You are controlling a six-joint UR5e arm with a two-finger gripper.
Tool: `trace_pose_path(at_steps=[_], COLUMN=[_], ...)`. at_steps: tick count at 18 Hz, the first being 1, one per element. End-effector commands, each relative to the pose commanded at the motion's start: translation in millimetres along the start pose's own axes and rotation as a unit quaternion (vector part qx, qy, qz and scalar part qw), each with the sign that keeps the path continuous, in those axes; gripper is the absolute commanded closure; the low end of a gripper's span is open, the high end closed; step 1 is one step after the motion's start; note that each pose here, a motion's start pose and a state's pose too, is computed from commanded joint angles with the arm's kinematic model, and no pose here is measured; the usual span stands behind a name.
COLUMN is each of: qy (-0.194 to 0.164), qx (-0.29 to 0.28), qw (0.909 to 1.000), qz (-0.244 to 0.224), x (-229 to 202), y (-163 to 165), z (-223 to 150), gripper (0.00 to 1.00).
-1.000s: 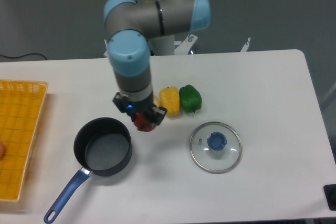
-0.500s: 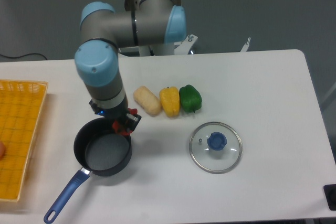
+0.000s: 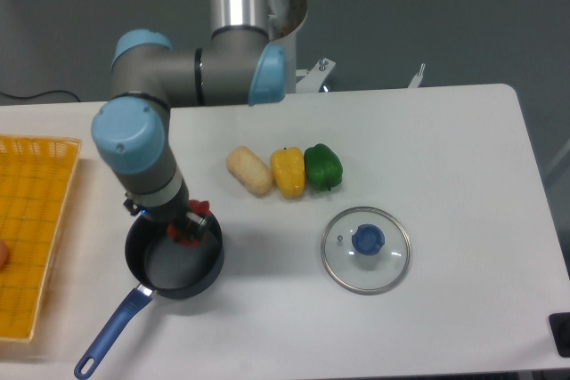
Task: Place the red pepper in the pot
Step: 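Carry the red pepper over the dark blue saucepan, then lower the red pepper into the saucepan and open the gripper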
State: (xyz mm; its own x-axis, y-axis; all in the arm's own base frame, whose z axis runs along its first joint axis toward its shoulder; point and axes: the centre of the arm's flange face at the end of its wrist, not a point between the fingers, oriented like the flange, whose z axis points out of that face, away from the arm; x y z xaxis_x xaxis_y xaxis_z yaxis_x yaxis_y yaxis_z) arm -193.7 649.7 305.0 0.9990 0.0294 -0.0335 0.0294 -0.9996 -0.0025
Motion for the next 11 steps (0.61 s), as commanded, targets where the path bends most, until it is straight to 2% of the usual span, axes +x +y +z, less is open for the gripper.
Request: trace_pose_path(at_steps=[11], qy=[-0.001], qx=[-0.010], qw=[0.9999], qz=[-0.007], x=[6.1], y=[-5.3], z=[21.9], gripper=[0.62])
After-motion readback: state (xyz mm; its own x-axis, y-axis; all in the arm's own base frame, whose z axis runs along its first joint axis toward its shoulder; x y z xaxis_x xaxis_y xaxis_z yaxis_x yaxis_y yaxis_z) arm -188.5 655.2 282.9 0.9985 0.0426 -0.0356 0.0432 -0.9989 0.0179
